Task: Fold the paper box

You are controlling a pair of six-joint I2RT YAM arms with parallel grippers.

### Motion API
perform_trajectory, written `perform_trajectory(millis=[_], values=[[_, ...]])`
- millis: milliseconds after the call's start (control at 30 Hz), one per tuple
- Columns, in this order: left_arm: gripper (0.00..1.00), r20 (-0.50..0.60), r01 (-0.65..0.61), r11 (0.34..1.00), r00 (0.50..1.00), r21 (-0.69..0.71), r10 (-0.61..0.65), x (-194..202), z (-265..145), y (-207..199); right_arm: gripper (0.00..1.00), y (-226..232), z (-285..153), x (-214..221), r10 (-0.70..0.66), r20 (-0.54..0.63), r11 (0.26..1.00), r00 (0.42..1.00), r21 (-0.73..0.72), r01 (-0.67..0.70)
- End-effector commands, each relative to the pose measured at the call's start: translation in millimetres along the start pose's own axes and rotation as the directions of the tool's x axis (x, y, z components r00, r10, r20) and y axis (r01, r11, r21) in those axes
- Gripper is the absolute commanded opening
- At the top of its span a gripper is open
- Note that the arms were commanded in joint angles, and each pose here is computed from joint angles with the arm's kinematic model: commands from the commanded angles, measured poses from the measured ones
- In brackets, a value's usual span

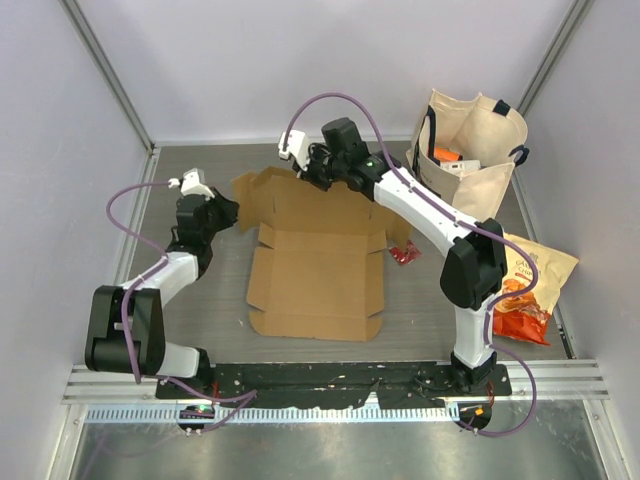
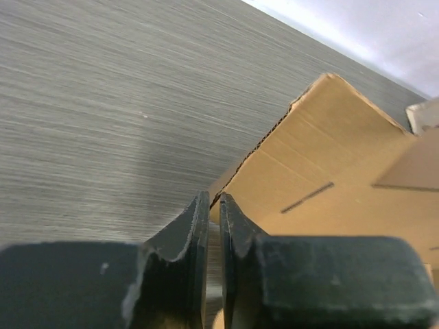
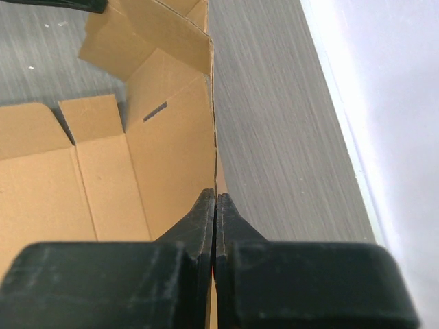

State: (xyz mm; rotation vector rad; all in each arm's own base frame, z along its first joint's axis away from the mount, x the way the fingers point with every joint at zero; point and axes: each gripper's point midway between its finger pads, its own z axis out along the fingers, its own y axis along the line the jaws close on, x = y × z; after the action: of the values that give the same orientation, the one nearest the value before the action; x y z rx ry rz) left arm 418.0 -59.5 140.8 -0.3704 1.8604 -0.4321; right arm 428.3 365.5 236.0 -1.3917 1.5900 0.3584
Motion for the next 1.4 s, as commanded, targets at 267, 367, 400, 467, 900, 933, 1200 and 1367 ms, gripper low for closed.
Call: perform_trajectory(millis=[267, 367, 400, 467, 900, 933, 1200, 1367], values=[[0.00, 0.009, 0.027, 0.982, 1.000, 0.189, -0.030, -19, -29, -47, 0.01, -18, -17, -9, -0.209, -0.071, 0.923, 0.975, 0.314, 0.220], [0.00, 0.032, 0.009, 0.971, 0.999, 0.238, -0.017, -22, -42, -60, 0.01, -19, -21, -11, -0.238, -0.079, 0.896, 0.968, 0.366, 0.251], [0.00, 0.043, 0.003, 0.968, 0.999, 0.252, -0.014, -25, -46, -65, 0.01, -22, -25, -18, -0.250, -0.062, 0.883, 0.966, 0.395, 0.254], [0.00, 0.037, 0.003, 0.965, 0.999, 0.262, -0.013, -23, -50, -69, 0.01, -21, -25, -13, -0.249, -0.075, 0.875, 0.966, 0.410, 0.258], [0.00, 0.040, -0.010, 0.962, 0.999, 0.272, 0.000, -10, -52, -71, 0.01, -64, -15, -39, -0.348, -0.108, 0.774, 0.931, 0.528, 0.350], [0.00, 0.036, -0.008, 0.962, 0.999, 0.274, -0.002, -8, -51, -72, 0.01, -66, -14, -38, -0.359, -0.116, 0.767, 0.926, 0.528, 0.364], [0.00, 0.010, 0.024, 0.957, 1.000, 0.288, -0.028, 9, -45, -76, 0.01, -54, -8, -26, -0.408, -0.098, 0.754, 0.907, 0.525, 0.396], [0.48, 0.071, 0.066, 0.990, 0.995, 0.126, -0.076, -9, -44, -52, 0.01, -49, -5, -16, -0.432, -0.122, 0.749, 0.894, 0.503, 0.431]])
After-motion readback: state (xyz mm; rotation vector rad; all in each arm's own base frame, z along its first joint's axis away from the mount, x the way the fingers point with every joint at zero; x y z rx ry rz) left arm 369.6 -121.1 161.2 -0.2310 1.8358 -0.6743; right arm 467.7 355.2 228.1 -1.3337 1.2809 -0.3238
